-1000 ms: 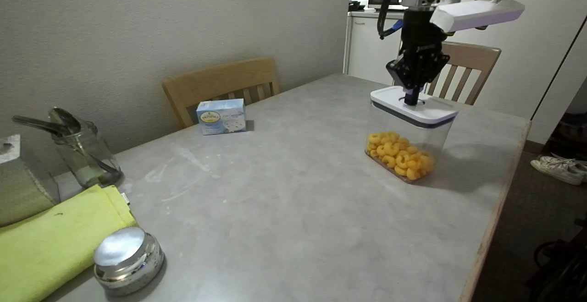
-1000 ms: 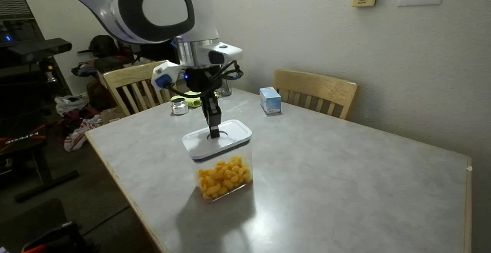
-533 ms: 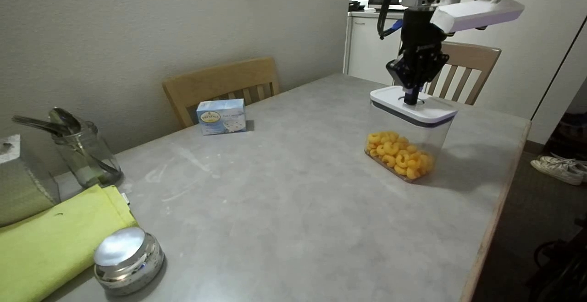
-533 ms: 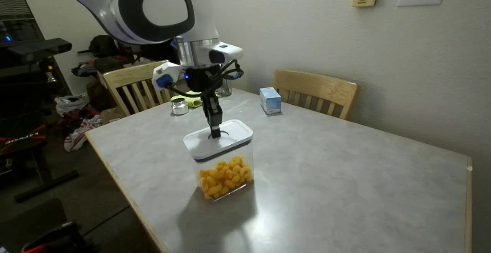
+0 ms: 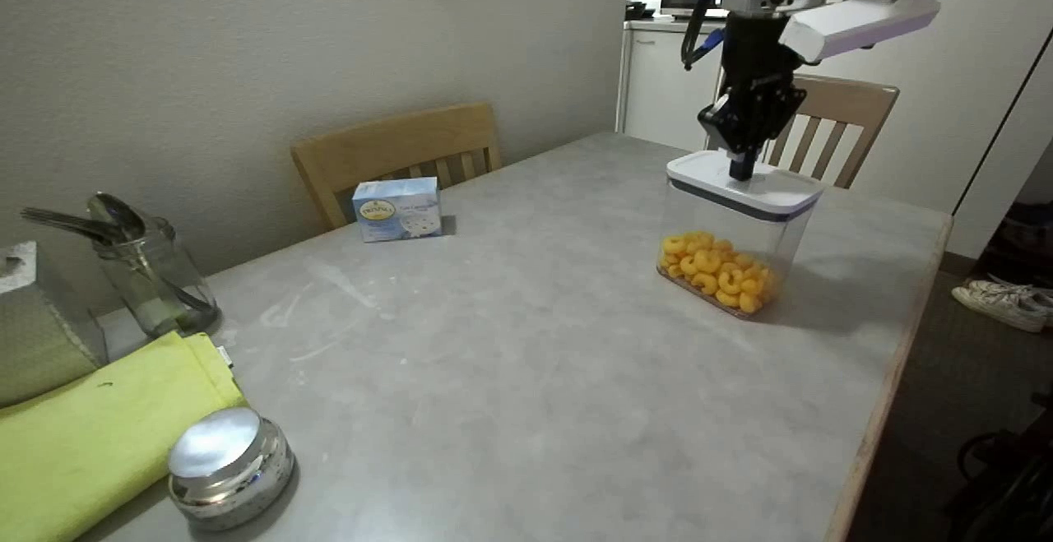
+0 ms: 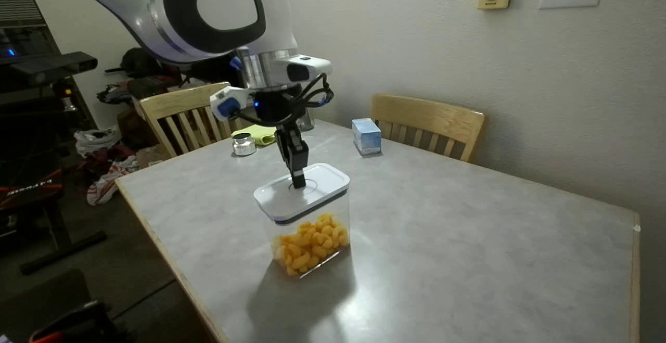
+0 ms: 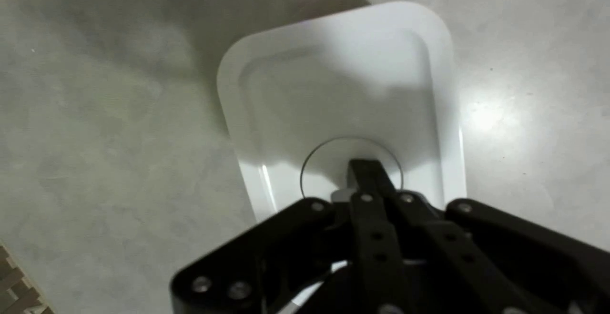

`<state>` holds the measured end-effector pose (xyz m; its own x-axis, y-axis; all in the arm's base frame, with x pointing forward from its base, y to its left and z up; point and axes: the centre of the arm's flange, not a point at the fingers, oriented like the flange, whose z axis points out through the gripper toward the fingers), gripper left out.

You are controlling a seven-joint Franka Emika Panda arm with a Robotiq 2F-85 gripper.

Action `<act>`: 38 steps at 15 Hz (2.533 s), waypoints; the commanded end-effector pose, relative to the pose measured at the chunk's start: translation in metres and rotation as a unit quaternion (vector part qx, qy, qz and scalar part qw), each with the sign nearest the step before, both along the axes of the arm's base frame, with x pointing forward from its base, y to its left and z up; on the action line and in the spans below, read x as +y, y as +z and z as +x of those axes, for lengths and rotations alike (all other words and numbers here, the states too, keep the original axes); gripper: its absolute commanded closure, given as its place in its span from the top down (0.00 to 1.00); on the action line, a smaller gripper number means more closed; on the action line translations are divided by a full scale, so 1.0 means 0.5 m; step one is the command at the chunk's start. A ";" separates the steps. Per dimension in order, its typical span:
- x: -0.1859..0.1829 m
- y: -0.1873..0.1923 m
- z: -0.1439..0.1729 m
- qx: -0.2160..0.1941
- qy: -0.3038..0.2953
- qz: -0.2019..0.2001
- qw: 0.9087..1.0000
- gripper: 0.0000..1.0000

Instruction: Press the button atop the lid and then remove the lid and put it on the table

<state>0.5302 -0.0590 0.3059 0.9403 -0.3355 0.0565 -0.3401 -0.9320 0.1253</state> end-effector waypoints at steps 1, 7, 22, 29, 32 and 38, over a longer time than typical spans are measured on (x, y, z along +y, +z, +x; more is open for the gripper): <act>-0.002 0.035 0.002 -0.019 0.008 -0.001 1.000 0.00; -0.005 0.117 0.009 -0.047 0.014 -0.018 0.999 0.00; -0.030 0.039 0.003 -0.034 0.006 0.009 0.999 0.80; -0.060 0.008 0.007 -0.061 0.082 0.043 0.994 1.00; -0.073 0.014 0.005 -0.059 0.124 0.050 0.989 1.00; -0.081 0.020 0.006 -0.052 0.199 0.060 0.977 1.00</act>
<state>0.5346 -0.0927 0.3161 0.9902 -0.0177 0.1388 -0.0190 -0.9998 0.0081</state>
